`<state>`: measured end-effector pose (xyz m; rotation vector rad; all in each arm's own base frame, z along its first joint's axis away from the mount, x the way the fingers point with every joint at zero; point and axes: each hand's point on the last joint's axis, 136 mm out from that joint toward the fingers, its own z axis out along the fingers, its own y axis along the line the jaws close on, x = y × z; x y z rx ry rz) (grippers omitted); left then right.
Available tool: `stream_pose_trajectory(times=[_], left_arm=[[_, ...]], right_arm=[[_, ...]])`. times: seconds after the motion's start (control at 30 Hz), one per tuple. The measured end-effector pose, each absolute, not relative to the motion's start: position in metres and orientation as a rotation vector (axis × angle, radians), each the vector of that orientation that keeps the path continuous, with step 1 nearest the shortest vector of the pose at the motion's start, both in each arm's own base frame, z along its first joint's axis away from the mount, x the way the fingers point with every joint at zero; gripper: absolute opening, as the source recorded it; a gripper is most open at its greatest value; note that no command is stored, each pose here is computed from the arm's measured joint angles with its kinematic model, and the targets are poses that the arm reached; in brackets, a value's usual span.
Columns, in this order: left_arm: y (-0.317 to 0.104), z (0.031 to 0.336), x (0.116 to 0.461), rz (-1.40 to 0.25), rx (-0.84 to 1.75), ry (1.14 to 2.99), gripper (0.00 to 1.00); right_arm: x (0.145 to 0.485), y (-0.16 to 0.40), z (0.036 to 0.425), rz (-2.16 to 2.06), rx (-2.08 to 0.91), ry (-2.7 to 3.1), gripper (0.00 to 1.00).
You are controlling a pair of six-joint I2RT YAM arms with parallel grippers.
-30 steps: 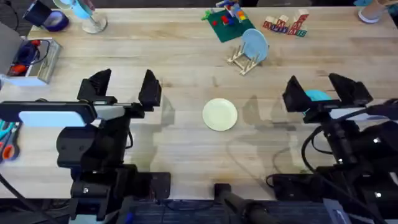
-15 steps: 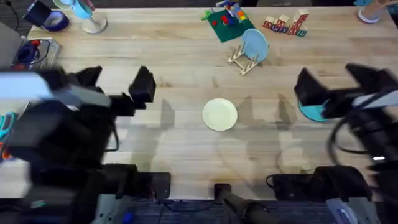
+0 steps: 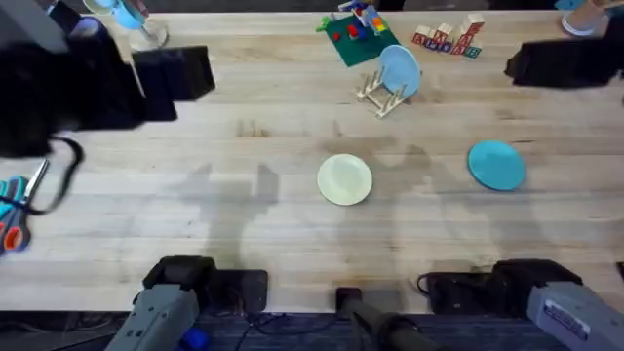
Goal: Pick up the plates from the table one by one and place each into a slot on the dish rack.
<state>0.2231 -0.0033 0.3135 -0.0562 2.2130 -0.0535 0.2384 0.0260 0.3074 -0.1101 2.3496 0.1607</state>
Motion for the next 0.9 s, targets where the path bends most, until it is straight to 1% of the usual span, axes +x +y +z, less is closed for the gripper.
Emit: stream_pose_trajectory(times=[0.1, 0.2, 0.37, 0.53, 0.77, 0.9], left_arm=[[-0.008, 0.322, 0.219, -0.084, -0.044, 2.288, 0.993], [-0.015, 0.321, 0.214, -0.13, -0.03, 2.373, 0.993], [-0.023, 0.307, 0.211, -0.188, -0.02, 2.491, 0.993], [-0.028, 0.295, 0.215, -0.229, -0.016, 2.562, 0.993], [-0.049, 0.287, 0.222, -0.394, 0.02, 2.608, 0.993], [-0.061, 0.277, 0.225, -0.504, 0.026, 2.672, 0.993]], right_arm=[[0.234, 0.03, 0.313, 0.203, -0.113, 2.469, 0.995], [0.232, 0.036, 0.316, 0.251, -0.116, 2.543, 0.995], [0.235, 0.042, 0.311, 0.312, -0.11, 2.6, 0.995], [0.233, 0.044, 0.305, 0.349, -0.054, 2.644, 0.995], [0.233, 0.045, 0.305, 0.362, -0.028, 2.647, 0.995], [0.233, 0.045, 0.305, 0.363, -0.025, 2.647, 0.995]])
